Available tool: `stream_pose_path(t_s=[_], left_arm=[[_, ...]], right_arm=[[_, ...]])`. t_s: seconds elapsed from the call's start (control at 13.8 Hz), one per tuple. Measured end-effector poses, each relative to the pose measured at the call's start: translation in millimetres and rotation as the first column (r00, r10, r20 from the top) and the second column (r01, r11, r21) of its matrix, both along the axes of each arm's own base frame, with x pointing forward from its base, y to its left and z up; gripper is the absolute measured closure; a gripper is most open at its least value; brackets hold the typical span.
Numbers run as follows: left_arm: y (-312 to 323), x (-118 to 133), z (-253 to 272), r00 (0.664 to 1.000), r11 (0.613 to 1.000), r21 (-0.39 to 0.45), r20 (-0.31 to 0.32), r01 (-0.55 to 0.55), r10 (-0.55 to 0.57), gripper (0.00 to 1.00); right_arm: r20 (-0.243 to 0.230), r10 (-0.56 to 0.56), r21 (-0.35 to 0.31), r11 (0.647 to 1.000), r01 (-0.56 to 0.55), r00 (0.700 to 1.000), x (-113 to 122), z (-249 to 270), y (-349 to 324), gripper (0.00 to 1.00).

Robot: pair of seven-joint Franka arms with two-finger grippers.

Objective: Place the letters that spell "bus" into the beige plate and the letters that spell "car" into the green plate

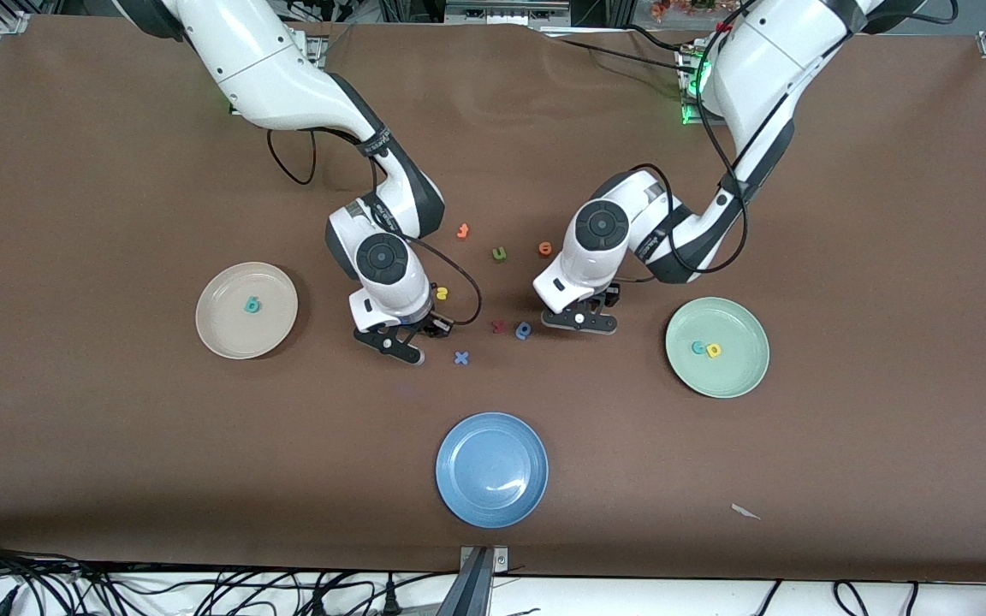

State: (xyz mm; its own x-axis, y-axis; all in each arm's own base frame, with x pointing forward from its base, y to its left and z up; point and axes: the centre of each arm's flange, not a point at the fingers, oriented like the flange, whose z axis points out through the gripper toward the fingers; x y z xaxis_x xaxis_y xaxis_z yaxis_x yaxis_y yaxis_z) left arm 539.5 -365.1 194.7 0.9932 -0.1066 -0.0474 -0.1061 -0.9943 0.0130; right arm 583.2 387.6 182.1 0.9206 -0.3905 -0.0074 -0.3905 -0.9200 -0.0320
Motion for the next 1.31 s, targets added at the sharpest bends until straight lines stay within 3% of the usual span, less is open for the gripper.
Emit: stream_pose_path(t_s=[0.07, 0.15, 0.58, 0.87, 1.02, 1.09, 1.23, 1.31], left_arm=[[2, 2, -4, 1.000, 1.000, -0.004, -0.001, -0.005, 0.005, 0.46], [2, 3, -7, 1.000, 1.000, -0.006, -0.002, -0.008, 0.008, 0.50], [6, 4, -13, 1.000, 1.000, -0.002, -0.010, -0.013, 0.013, 0.49], [4, 3, -23, 1.000, 1.000, -0.016, -0.012, -0.014, 0.014, 0.49], [5, 4, -23, 1.000, 1.000, -0.011, -0.007, -0.010, 0.009, 0.54], [6, 4, -22, 1.000, 1.000, -0.003, 0.003, 0.003, -0.003, 0.60], [7, 5, -21, 1.000, 1.000, 0.002, 0.011, 0.008, -0.008, 0.82], [7, 5, -21, 1.000, 1.000, 0.002, 0.011, 0.008, -0.008, 0.83]], right_arm=[[-0.007, 0.003, 0.009, 1.000, -0.003, 1.000, 3, 5, -4, 0.72], [-0.017, 0.011, 0.011, 1.000, -0.011, 1.000, 8, 12, -10, 0.72], [-0.084, 0.176, -0.005, 0.984, -0.177, 0.981, 46, 80, -138, 0.72], [-0.141, 0.283, -0.012, 0.958, -0.287, 0.949, 25, 81, -241, 0.72], [-0.141, 0.322, -0.017, 0.945, -0.328, 0.936, 12, 77, -281, 0.72], [-0.130, 0.336, -0.017, 0.940, -0.341, 0.933, 5, 71, -297, 0.72], [-0.112, 0.342, -0.019, 0.938, -0.346, 0.933, -8, 56, -311, 0.72], [-0.110, 0.338, -0.019, 0.940, -0.342, 0.935, -12, 51, -311, 0.67]])
